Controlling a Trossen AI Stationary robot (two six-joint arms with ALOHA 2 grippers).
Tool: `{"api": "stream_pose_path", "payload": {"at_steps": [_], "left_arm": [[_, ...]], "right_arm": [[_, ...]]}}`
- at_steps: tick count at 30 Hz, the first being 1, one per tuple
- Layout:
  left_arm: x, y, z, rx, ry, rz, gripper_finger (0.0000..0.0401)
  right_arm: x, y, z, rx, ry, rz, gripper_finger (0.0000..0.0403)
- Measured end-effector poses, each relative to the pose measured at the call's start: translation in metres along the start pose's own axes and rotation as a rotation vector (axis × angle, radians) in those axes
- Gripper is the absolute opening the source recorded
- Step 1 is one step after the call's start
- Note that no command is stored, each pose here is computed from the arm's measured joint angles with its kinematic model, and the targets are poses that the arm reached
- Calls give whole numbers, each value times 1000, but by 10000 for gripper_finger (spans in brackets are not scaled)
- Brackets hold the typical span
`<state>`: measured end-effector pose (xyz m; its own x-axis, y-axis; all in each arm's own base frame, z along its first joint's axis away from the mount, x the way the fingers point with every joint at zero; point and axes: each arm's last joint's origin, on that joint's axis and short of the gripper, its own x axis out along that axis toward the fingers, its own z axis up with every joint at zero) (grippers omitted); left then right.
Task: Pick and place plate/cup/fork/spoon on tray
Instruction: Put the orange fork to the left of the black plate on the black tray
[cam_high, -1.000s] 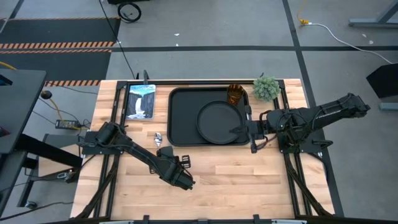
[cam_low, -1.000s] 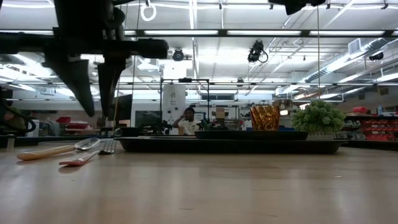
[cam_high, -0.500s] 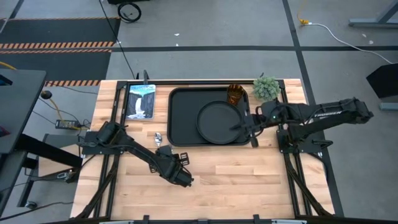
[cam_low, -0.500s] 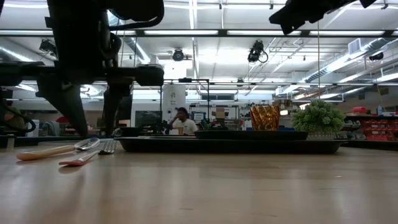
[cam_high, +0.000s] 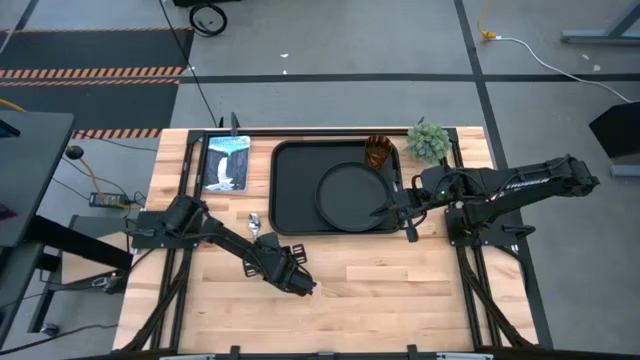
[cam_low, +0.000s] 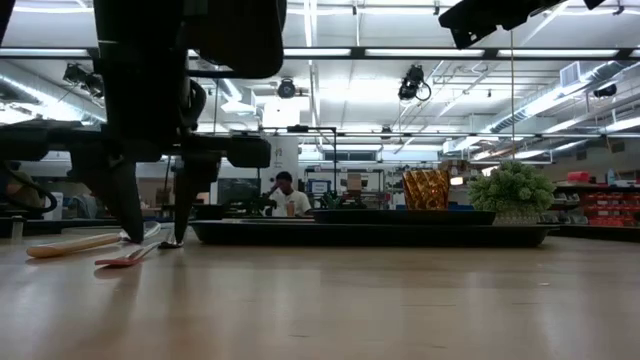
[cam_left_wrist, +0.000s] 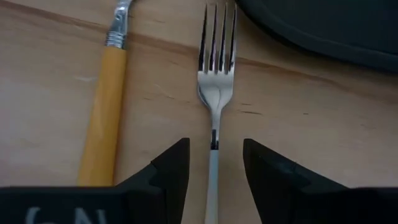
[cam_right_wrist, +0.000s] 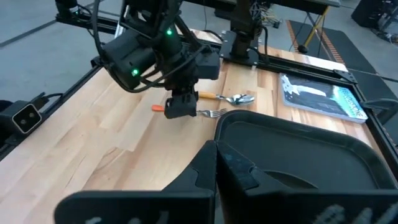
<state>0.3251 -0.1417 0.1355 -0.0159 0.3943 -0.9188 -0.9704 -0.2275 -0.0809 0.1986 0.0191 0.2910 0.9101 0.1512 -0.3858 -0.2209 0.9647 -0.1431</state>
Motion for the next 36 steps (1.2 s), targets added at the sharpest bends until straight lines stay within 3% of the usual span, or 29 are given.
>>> {"api": "stream_pose_path", "payload": {"at_steps": [17,29,36], "left_arm": [[11,3,-5,17,24,-23,92],[11,2,-5,16,23,-36,21],[9,2,-4,31,22,-40,25]], "right_arm": [[0,0,1,6,-15,9,8],[0,0,2,10,-18,4,8],[0,0,2,25,-17,1,8]]}}
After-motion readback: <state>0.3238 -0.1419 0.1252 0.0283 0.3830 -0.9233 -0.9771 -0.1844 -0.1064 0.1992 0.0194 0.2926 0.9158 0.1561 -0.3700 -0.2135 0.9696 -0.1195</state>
